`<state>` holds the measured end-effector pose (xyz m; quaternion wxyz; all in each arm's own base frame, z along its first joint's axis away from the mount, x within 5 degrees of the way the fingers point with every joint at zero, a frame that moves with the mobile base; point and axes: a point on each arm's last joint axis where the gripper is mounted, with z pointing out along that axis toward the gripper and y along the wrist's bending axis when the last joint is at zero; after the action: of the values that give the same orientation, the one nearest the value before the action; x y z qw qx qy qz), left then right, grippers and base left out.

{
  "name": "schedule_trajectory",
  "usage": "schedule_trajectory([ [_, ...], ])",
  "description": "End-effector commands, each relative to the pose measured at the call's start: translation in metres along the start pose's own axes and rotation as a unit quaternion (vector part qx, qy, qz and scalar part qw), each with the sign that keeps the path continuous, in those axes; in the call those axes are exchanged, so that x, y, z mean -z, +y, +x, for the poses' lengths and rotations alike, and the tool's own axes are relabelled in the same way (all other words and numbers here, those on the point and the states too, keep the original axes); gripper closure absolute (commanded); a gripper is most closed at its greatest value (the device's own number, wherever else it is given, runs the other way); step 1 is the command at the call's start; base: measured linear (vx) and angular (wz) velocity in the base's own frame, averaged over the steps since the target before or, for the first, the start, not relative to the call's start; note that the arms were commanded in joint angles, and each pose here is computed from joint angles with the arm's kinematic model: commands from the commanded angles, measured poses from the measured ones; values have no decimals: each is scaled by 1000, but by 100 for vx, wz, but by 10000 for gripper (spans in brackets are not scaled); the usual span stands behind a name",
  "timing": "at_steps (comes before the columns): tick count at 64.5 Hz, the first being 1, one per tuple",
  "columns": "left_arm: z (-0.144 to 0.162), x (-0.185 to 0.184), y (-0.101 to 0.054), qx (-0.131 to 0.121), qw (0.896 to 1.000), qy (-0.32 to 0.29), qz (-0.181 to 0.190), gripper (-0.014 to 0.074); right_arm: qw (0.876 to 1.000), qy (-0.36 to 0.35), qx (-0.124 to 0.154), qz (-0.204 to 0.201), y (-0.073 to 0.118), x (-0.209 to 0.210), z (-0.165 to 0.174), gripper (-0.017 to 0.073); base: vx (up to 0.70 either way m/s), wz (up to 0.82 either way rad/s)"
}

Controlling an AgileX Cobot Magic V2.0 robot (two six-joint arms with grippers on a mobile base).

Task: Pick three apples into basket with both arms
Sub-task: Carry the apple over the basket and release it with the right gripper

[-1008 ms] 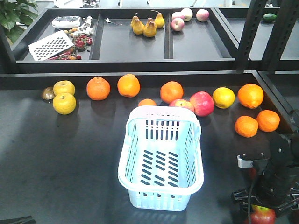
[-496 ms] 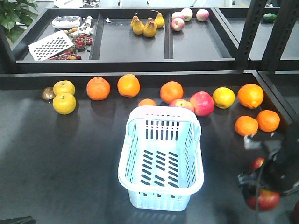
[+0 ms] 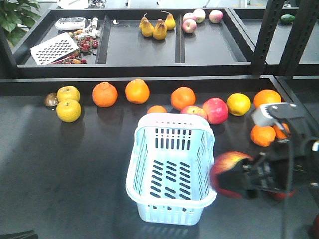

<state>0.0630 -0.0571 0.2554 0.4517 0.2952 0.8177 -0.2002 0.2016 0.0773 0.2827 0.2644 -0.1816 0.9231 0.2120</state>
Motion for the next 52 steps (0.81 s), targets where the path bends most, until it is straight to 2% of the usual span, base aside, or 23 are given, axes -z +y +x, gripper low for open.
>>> schedule_trajectory([
  [1,-13,3,1,11,999,-38,-5,601,997,-71,7,-15,11,-4,-19,563,0,0],
  [11,-13,3,1,11,999,-38,-5,601,998,-64,16,-3,11,-44,-28,509,0,0],
  [17,-13,3,1,11,999,-38,-5,601,998,-55,10,-1,9,-66,-34,402,0,0],
  [19,-13,3,1,11,999,-38,-5,601,999,-45,6,-5,9,-72,-37,356,0,0],
  [23,-13,3,1,11,999,-38,-5,601,999,-24,0,-25,11,-80,-44,207,0,0],
  [29,-13,3,1,11,999,-38,-5,601,999,-8,15,-46,14,-84,-58,-10,0,0],
  [34,-13,3,1,11,999,-38,-5,601,999,-3,16,-52,15,-88,-65,-166,0,0],
  [41,-13,3,1,11,999,-38,-5,601,998,0,19,-52,15,-89,-68,-166,0,0],
  [52,-13,3,1,11,999,-38,-5,601,999,-1,30,-40,12,-90,-68,-119,0,0],
])
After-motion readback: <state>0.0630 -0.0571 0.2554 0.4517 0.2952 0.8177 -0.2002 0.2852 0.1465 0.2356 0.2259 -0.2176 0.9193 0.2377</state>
